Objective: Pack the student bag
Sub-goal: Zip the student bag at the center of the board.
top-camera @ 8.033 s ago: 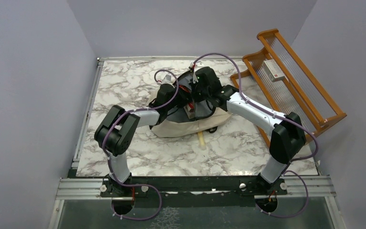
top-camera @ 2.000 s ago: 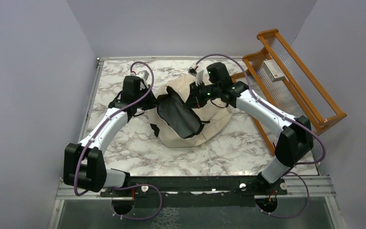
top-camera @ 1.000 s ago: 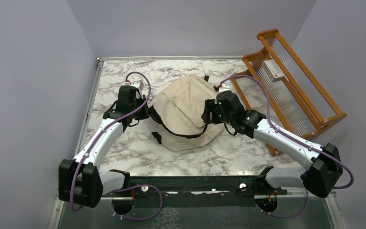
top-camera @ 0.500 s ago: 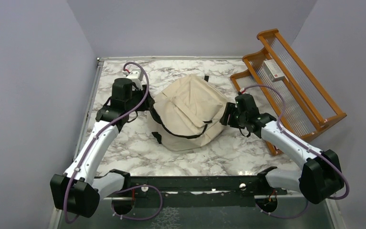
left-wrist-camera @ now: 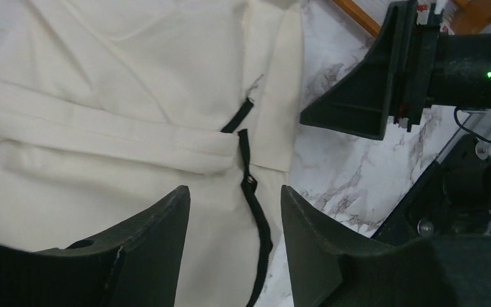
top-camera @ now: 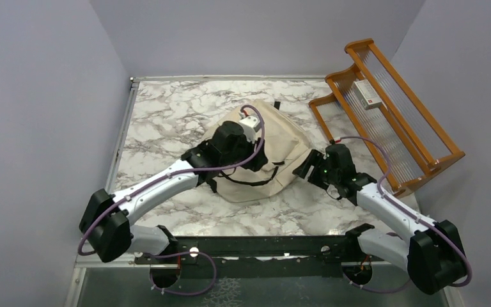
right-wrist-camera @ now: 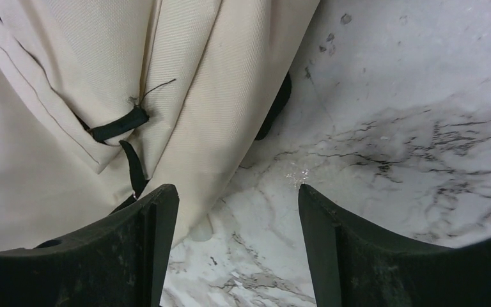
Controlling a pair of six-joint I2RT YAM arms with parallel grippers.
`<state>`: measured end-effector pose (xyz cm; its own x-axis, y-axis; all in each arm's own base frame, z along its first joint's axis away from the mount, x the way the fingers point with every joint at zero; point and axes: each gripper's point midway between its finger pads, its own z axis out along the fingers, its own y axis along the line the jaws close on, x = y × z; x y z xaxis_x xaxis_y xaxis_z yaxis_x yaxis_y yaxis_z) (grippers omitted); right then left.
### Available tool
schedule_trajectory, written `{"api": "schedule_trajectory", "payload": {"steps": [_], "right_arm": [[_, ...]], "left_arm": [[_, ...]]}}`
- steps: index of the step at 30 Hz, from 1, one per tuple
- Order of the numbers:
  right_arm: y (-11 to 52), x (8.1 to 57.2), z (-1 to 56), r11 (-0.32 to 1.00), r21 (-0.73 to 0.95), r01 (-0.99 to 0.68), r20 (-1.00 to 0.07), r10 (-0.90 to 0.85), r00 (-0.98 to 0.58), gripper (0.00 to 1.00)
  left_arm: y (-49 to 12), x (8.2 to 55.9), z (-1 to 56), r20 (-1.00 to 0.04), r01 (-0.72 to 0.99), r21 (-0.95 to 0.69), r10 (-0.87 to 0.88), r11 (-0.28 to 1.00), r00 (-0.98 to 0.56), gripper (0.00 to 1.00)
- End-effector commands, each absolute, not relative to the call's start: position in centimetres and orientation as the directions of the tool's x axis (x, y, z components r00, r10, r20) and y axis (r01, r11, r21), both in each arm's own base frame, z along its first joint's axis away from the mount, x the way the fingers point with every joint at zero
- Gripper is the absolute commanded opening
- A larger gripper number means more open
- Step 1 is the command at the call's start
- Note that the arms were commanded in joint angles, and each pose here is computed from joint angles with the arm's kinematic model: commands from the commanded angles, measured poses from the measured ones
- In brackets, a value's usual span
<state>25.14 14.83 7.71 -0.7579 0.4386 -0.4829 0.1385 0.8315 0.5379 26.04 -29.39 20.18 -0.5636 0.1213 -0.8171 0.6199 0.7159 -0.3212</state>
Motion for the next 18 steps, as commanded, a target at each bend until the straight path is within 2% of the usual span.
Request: {"api": "schedule_trajectory", "payload": {"steps": [1,9,18], "right_arm": [[17.2,26.0,9.3,0.69,0.711,0.136,-0.404,0.559,-0.724,0.73],[18.6,26.0,8.0,0.568,0.807,0.164,-0.286,0.618,-0.732,0.69],[18.4,26.3,8.1,0.576,0.804,0.148,-0.304,0.611,-0.731,0.61]], "left_arm": [[-33.1,26.0,19.3,-0.828,0.637,-0.334,0.106,0.695,-0.55,0.56],[-36.4,25.6,15.5,-0.798,0.638,-0.32,0.163,0.701,-0.58,0.56],[-37.1,26.3,11.4,-0.759,0.598,-0.271,0.215,0.755,-0.615,0.52]]}}
